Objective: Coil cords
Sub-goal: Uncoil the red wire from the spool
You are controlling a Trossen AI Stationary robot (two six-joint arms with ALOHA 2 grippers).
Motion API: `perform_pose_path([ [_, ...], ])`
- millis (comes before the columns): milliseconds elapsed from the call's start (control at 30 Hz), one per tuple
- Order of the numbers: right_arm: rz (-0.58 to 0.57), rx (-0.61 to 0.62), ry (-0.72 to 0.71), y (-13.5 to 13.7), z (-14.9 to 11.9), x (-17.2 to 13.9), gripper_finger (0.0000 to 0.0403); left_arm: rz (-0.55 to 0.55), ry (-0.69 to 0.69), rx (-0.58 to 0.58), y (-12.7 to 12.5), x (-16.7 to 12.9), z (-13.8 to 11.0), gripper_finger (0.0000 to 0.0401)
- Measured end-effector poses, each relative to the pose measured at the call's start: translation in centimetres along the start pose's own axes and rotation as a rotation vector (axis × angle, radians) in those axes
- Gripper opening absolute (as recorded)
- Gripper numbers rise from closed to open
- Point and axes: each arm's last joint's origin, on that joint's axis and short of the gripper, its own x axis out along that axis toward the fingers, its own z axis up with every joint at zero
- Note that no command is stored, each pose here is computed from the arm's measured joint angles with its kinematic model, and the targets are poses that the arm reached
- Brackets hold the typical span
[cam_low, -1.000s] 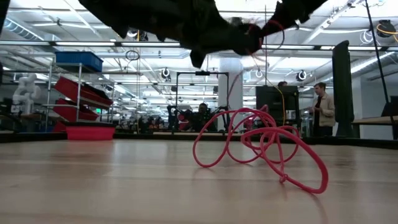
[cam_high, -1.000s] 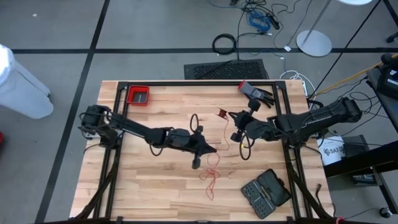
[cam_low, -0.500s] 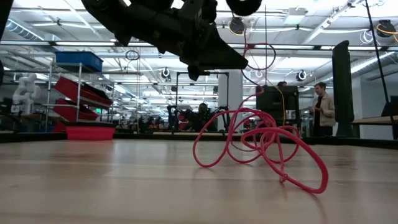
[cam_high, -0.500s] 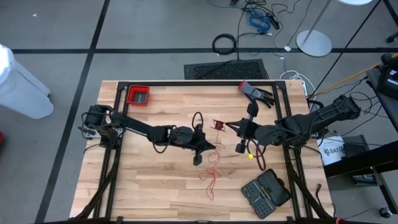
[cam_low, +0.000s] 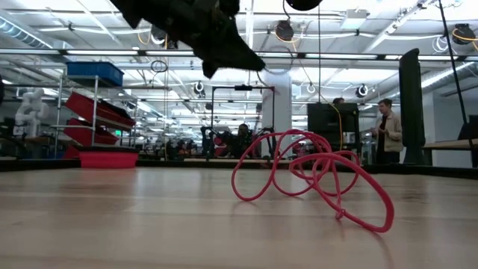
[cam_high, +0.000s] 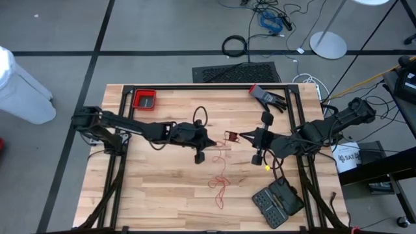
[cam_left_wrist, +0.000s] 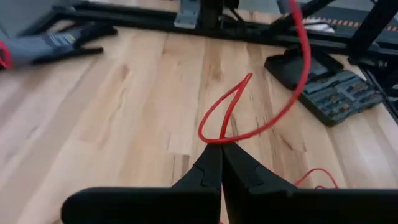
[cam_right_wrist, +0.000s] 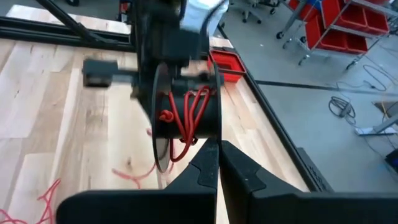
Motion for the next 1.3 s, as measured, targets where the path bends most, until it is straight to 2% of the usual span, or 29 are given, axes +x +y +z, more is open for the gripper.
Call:
perform_pose_path([
  [300, 0.069, 0.026, 0.025, 0.2, -0.2, 0.0, 0.0000, 0.027, -0.032, 0.022, -0.3, -3.6, 1.7, 0.0000],
  [700, 0.047, 0.002, 0.118, -0.1, -1.3, 0.0, 0.0000, 0.106, -0.068, 0.052, -1.2, -7.7, 2.9, 0.0000],
  [900, 0.022, -0.008, 0.127, -0.3, -1.3, 0.4, 0.0000, 0.074, -0.115, 0.057, -2.1, -8.3, 3.3, 0.0000],
  [1033, -0.009, -0.103, 0.153, 0.2, -1.6, 1.4, 0.0000, -0.005, -0.158, 0.080, -2.7, -8.4, 3.7, 0.0000],
  [1167, -0.096, -0.219, 0.181, 1.1, -2.1, 2.8, 0.0000, -0.097, -0.221, 0.085, -3.5, -8.6, 4.3, 0.0000],
  [1300, -0.183, -0.291, 0.201, 1.5, -2.4, 3.9, 0.0000, -0.130, -0.248, 0.089, -4.0, -8.8, 4.4, 0.0000],
])
